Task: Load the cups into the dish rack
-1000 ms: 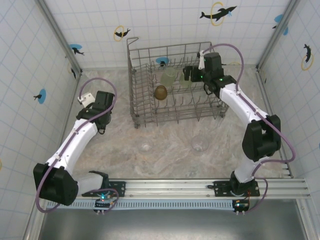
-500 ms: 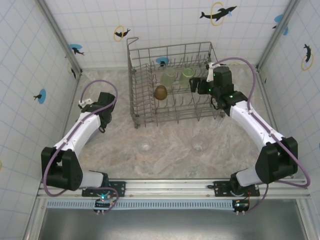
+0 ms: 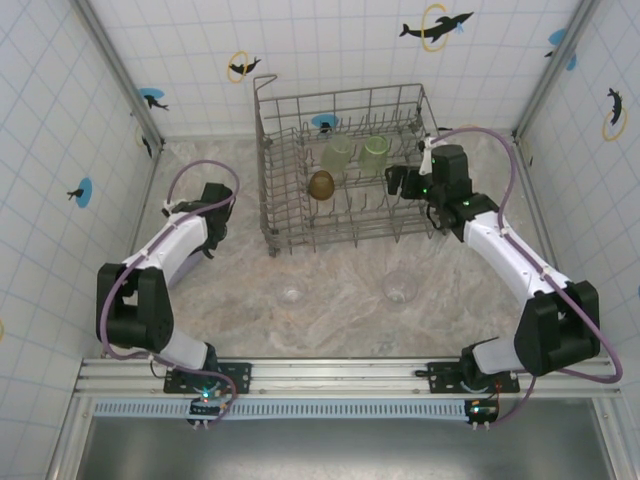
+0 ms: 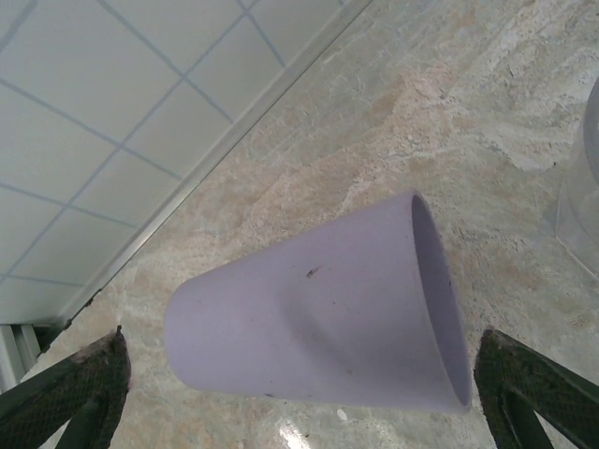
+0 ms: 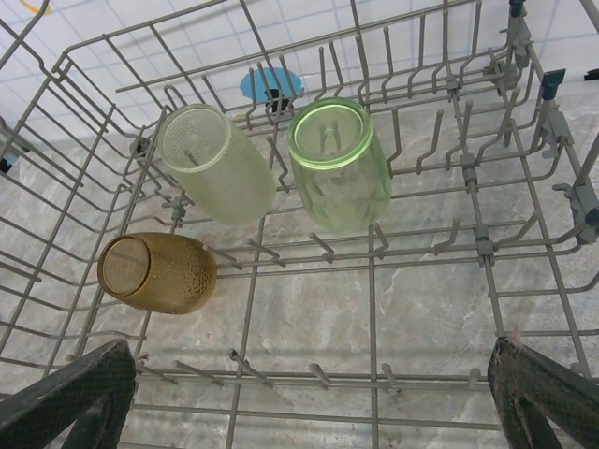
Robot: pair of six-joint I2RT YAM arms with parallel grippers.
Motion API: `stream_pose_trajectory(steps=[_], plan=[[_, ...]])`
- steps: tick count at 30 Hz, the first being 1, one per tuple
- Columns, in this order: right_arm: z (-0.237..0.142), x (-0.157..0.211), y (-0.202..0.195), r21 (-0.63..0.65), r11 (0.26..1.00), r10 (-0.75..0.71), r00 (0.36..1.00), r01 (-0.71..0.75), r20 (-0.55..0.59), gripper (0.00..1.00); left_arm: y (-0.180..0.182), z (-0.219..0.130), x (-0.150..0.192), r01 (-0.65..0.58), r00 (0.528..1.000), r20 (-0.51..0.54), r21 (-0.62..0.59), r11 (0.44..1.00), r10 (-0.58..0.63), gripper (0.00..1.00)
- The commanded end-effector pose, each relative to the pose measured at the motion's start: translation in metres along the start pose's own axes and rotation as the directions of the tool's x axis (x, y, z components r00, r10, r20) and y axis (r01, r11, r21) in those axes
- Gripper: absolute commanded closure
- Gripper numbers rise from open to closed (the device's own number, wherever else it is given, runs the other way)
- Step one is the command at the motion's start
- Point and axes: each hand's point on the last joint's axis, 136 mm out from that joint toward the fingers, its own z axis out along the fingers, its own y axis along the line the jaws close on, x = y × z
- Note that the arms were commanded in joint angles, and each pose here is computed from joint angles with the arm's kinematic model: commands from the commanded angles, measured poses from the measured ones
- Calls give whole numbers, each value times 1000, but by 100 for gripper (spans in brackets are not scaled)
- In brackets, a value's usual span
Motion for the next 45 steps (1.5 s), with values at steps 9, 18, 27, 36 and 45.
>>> stream_pose_trajectory(steps=[9, 18, 27, 36, 45], plan=[[-8, -11, 0, -12, 1000, 25, 998, -25, 54, 0, -11, 15, -11, -8, 1000, 20, -4, 1000, 8, 13], [-8, -12, 0, -7, 1000, 26, 998, -26, 53, 0, -10, 28, -6, -49, 999, 5, -38, 998, 50, 22], [-9, -15, 1, -8, 1000, 26, 998, -25, 55, 0, -9, 36, -1, -68, 998, -5, -51, 996, 68, 30], [-13, -18, 1, -3, 1000, 26, 997, -26, 67, 0, -9, 44, 8, -103, 995, -25, -71, 992, 101, 42], [-16, -20, 0, 1, 1000, 25, 997, -25, 73, 0, -6, 50, 17, -127, 992, -38, -87, 988, 124, 66]])
